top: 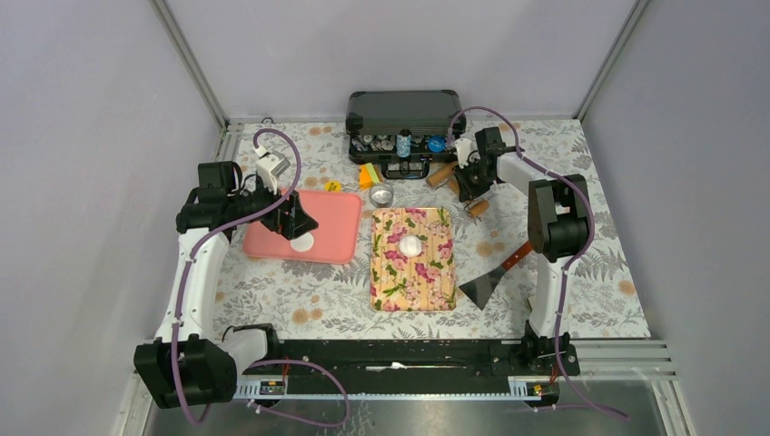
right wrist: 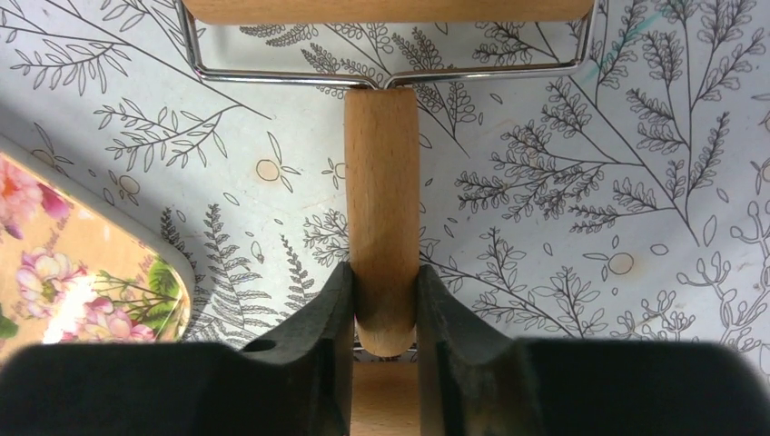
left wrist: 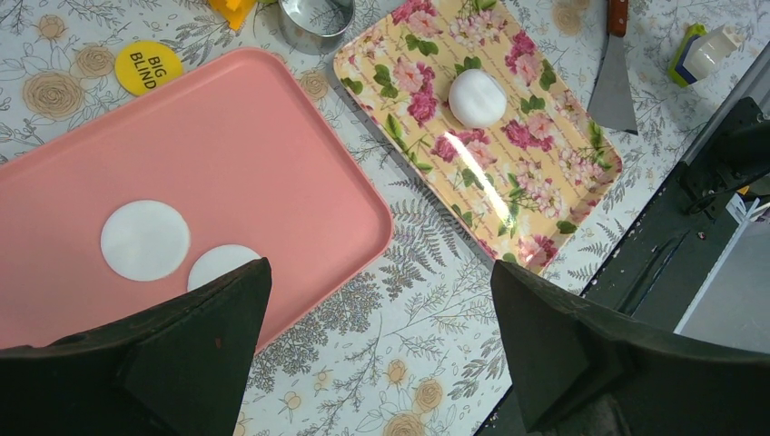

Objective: Roll out the dumpling wrappers from the dough
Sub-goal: Pick up the rolling pin from the center of the board.

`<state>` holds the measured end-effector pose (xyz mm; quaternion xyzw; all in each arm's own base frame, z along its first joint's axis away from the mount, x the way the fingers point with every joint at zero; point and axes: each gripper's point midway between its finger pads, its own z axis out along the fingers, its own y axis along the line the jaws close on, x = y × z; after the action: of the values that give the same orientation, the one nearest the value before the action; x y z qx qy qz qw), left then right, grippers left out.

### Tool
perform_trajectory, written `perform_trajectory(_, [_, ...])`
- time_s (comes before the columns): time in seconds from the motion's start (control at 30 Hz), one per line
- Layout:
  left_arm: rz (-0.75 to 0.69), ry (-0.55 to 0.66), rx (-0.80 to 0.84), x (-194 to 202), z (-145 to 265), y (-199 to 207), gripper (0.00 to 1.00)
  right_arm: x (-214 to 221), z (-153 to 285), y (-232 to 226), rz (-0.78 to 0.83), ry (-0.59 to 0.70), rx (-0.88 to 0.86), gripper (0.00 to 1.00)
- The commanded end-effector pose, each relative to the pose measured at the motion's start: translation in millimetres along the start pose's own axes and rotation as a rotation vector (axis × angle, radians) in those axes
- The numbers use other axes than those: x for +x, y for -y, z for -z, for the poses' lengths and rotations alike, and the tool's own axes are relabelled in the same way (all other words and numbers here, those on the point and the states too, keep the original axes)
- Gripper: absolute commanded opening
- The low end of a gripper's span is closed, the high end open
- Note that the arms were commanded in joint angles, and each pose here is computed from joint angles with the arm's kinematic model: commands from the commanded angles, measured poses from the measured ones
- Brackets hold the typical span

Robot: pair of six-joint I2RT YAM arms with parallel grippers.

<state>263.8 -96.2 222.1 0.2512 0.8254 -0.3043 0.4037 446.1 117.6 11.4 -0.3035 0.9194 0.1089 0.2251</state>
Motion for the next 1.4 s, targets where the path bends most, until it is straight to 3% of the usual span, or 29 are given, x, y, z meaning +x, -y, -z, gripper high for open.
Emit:
perform_trajectory(0.0, [-0.045, 0.038, 0.032, -9.6, 2.4, 6.9, 0.99, 18.4, -2.9, -2.3, 0.021, -0.076, 0.0, 0.1])
perform_trajectory(0.1, [-0.042, 0.039, 0.036, -9.5, 2.2, 7.6, 0.99, 13.6, 10.3, 0.6, 0.051, -0.067, 0.026, 0.0])
perform_trajectory(0.47, [-0.036, 0.084, -0.037, -33.2, 13.1, 5.4, 0.99, 14.0, 91.7, 4.5, 0.099, -0.086, 0.157, 0.0])
perform_trajectory(0.77, [-0.204, 0.103, -0.068, -89.2, 7.7, 39.8, 0.99, -19.1, 183.6, -28.6, 0.201, 0.116, 0.137, 0.0])
perform_trajectory(0.9, [-0.255, 0.123, 0.028, -127.1, -1.4, 72.6, 0.99, -23.5, 211.4, -64.4, 0.374, 0.18, 0.102, 0.0])
perform_trajectory(1.1, [-0.277, 0.059, 0.201, -163.7, -35.5, 118.0, 0.99, -1.0, 214.4, -133.9, 0.789, 0.172, 0.075, 0.0])
perform_trajectory(1.23, [-0.31, -0.01, 0.325, -164.8, -63.7, 146.5, 0.99, 17.4, 221.1, -184.9, 1.032, 0.321, -0.048, 0.0])
perform_trajectory(1.37, [-0.319, -0.113, 0.442, -150.0, -90.8, 169.0, 0.99, 32.5, 242.1, -227.0, 1.154, 0.511, -0.191, 0.0])
